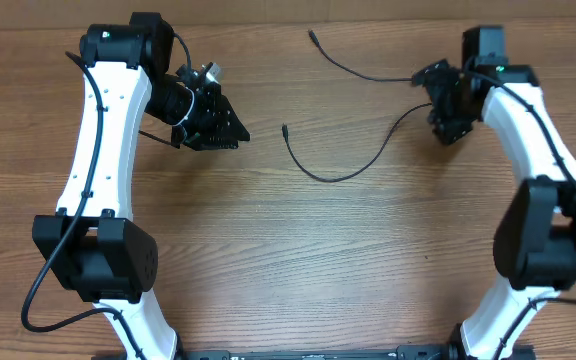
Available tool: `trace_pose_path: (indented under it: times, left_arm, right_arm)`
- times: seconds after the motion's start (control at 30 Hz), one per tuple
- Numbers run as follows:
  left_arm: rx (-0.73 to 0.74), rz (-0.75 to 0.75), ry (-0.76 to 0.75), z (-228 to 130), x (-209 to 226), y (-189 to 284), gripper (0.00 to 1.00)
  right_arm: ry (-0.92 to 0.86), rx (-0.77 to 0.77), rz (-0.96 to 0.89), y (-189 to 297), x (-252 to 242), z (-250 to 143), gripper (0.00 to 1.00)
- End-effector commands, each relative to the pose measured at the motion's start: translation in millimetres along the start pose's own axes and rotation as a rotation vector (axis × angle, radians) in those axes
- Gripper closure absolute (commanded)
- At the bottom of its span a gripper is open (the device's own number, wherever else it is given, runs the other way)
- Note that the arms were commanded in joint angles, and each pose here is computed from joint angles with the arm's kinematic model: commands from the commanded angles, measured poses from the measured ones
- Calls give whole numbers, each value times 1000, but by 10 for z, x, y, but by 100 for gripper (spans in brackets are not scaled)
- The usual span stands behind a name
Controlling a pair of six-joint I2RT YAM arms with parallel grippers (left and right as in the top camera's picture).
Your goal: Untangle cables
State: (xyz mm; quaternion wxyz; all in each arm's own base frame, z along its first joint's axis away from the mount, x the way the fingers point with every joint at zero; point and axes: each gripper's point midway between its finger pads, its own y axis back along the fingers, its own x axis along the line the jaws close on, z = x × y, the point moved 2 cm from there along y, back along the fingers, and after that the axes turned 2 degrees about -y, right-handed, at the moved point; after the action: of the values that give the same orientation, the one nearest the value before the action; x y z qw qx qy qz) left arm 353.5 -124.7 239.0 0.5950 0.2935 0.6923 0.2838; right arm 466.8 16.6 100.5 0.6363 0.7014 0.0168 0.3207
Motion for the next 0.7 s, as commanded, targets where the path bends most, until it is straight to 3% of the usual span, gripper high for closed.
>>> trace_pose_path:
  times: [0.0, 0.1, 0.13, 0.17, 0.4, 0.67]
  left_arm:
    - [-3, -18, -21, -5, -27, 11, 72]
    - [-2, -18, -20, -8, -26, 11, 72]
    - [-1, -18, -19, -10, -26, 11, 72]
    - [0, -18, -18, -13, -26, 11, 72]
    - [1, -15, -17, -16, -21, 11, 72]
    - [12, 22, -3, -48, 37, 11, 72]
  right_arm:
    - [-16, 34, -19, -282, -81, -54, 7]
    - [13, 9, 36, -402, 33, 27, 42]
    - [38, -6, 65, -420, 97, 62, 73]
    - [67, -18, 105, -413, 186, 92, 96]
    - [353, 63, 506, -147, 930, -48, 96]
    - [547, -83, 650, 744, 1357, 196, 96]
